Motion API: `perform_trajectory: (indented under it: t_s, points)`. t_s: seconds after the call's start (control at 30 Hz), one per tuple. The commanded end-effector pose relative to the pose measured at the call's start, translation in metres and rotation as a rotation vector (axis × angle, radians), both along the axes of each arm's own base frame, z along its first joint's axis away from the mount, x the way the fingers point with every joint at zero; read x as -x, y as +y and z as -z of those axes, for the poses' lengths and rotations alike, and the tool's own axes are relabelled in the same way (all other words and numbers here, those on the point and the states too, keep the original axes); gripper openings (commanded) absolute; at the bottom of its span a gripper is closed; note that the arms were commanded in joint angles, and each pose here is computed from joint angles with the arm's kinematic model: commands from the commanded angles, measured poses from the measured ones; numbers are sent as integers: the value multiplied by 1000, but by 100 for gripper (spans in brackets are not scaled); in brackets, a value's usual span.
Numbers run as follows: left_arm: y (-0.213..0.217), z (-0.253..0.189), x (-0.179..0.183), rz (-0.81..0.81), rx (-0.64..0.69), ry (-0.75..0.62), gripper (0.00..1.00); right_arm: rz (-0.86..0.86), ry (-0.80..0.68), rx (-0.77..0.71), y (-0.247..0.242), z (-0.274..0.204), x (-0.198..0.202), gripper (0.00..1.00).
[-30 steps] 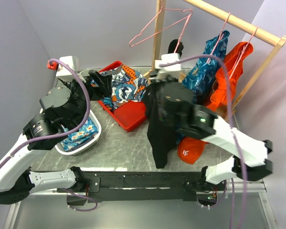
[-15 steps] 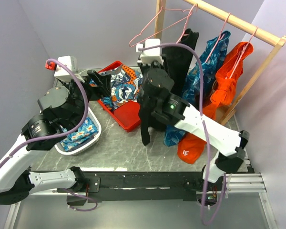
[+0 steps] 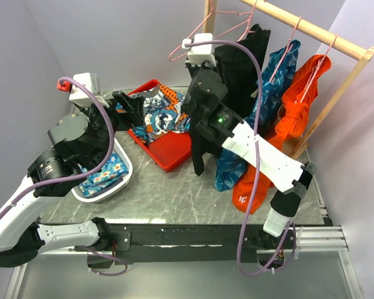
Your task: Place the shorts on the hanger
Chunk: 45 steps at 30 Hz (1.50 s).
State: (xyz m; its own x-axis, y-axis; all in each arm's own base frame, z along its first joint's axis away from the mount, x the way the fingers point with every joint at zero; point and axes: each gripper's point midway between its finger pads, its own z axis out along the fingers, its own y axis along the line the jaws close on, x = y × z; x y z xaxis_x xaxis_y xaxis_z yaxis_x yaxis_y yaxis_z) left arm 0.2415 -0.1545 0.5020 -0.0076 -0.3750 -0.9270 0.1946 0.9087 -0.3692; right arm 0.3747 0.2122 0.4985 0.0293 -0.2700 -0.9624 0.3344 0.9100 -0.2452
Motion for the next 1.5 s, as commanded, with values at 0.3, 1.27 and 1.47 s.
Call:
perform_trajectory:
  t_s: [0.3, 1.27, 1.47]
  points:
    - [4, -14, 2, -3, 25, -36, 82, 10, -114, -64, -23, -35, -45, 0]
    - [4, -7, 5, 12, 30, -22, 85, 119, -20, -55, -61, 9, -69, 16]
    - [3, -5, 3, 4, 31, -17, 95, 105, 3, -66, -60, 2, -55, 75]
